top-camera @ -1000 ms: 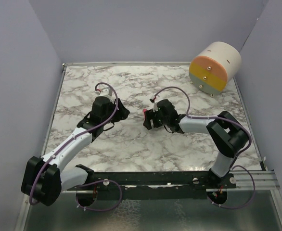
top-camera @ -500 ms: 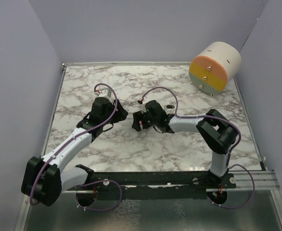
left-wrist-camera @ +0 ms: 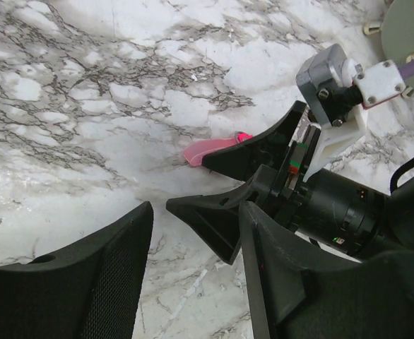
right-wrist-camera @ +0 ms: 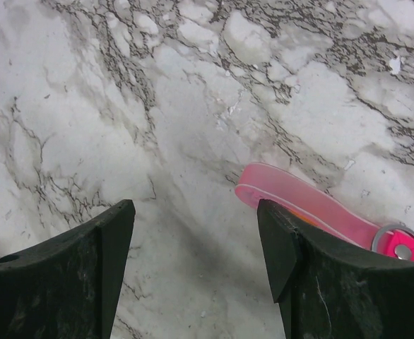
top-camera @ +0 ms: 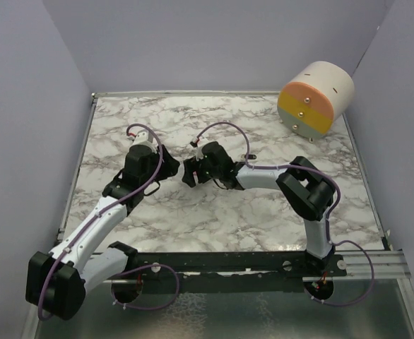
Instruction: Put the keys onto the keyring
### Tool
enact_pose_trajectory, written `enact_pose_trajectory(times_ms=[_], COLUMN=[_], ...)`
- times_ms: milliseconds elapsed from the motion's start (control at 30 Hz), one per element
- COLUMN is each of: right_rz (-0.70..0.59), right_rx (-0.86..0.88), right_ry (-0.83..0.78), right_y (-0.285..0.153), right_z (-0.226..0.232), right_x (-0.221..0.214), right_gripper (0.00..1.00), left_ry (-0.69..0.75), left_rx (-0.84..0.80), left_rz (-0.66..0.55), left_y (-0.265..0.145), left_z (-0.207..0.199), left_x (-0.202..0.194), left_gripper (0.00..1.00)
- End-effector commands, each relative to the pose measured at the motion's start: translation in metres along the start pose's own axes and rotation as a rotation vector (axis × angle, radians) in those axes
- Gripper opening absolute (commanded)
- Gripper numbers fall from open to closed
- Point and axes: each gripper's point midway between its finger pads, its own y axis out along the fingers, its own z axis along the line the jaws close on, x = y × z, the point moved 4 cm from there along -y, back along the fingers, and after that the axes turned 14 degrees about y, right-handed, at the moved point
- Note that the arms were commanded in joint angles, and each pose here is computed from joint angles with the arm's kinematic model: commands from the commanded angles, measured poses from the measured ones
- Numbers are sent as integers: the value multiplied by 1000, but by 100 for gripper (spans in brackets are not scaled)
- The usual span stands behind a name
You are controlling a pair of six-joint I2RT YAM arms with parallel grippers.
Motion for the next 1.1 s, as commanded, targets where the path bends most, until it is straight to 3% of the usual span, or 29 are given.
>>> enact_pose_trajectory(times_ms=[0,200,500,867,1067], right_rz=[-68,-128,-164,-169,-133], right_rx=[-55,-165,-279,-260,-213], right_ry=[-37,-69,-17,74,31], right_y=[-15,-45,-65,-82,-71], right_z=[-1,-14,-43,-79,-86], right_x=[11,21,30,40,47], right_gripper=[71,71,67,59,56], left_ry=[-11,-19,-22,-45,-60], left_rx=[42,22,-40,-147,-190], left_rz=[-60,-87,-75,-53,-22], left_y=[-11,-14,-2,21,35], left_z=[8,6,0,-14,-20], left_x=[7,8,-1,-8,-14], left_gripper=[53,49,31,31,31])
